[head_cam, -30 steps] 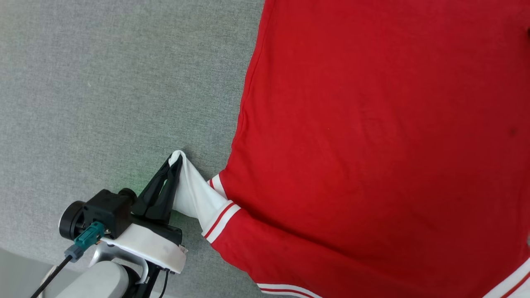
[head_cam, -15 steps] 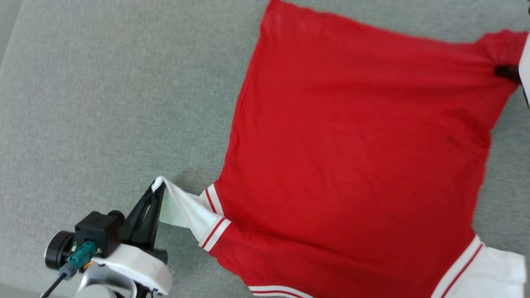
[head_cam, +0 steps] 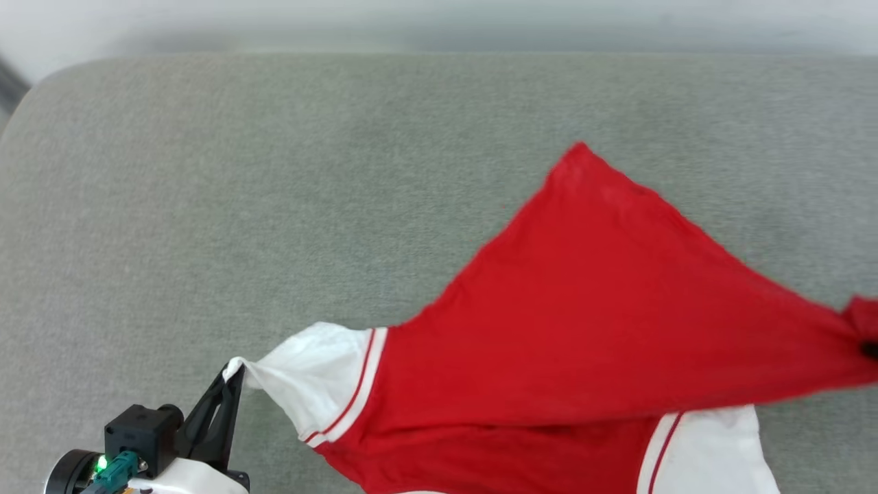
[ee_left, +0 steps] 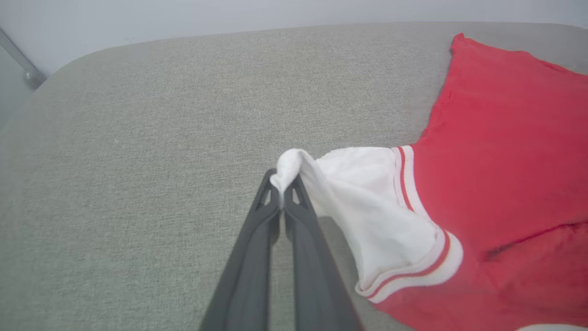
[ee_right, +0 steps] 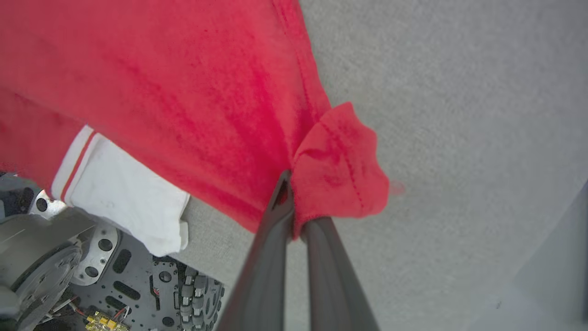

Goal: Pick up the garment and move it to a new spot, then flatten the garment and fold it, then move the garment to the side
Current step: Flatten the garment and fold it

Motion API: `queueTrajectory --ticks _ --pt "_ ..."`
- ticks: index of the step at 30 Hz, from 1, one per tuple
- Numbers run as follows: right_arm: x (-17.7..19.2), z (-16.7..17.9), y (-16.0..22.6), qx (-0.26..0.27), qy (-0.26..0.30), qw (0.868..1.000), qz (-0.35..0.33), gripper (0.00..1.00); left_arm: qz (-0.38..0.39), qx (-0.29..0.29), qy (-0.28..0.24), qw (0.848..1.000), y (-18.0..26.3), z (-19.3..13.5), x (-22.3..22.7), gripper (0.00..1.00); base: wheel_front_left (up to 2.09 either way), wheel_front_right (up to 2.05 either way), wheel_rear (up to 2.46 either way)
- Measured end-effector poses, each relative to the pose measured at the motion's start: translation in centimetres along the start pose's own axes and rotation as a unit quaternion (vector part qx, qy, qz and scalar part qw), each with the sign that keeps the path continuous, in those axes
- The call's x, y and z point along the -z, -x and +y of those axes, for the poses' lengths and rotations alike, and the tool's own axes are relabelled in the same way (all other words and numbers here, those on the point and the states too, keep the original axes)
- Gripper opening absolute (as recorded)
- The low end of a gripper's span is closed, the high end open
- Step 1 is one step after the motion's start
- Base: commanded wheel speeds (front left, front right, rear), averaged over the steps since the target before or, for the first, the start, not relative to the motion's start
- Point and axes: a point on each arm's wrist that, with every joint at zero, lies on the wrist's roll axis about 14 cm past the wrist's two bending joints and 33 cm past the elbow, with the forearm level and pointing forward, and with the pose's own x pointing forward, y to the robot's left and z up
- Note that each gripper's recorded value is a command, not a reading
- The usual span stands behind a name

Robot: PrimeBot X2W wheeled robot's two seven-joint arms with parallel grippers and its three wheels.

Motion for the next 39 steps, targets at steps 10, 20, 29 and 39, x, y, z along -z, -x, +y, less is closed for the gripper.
queueTrajectory --ticks 10,20,29,39 --pt "12.3 3.2 1.0 -0.029 -0.102 0.992 0.07 0.0 -0.013 0.029 -0.004 0.999 -0.2 -1.6 -1.1 0.0 0.0 0.0 0.0" --pt "14.6 6.7 -1.6 -0.049 -0.137 0.987 0.067 1.0 -0.001 0.039 -0.006 0.999 -0.5 -2.0 -0.5 0.0 0.0 0.0 0.0" --pt "4.0 1.2 1.8 0.032 -0.079 0.993 -0.081 1.0 -0.003 0.039 -0.003 0.999 -0.5 -2.2 -0.5 0.0 0.0 0.0 0.0" --pt "-7.6 -0.5 2.9 0.064 0.024 0.987 -0.143 1.0 -0.012 0.041 -0.004 0.999 -1.7 -2.2 -0.9 0.0 0.0 0.0 0.0"
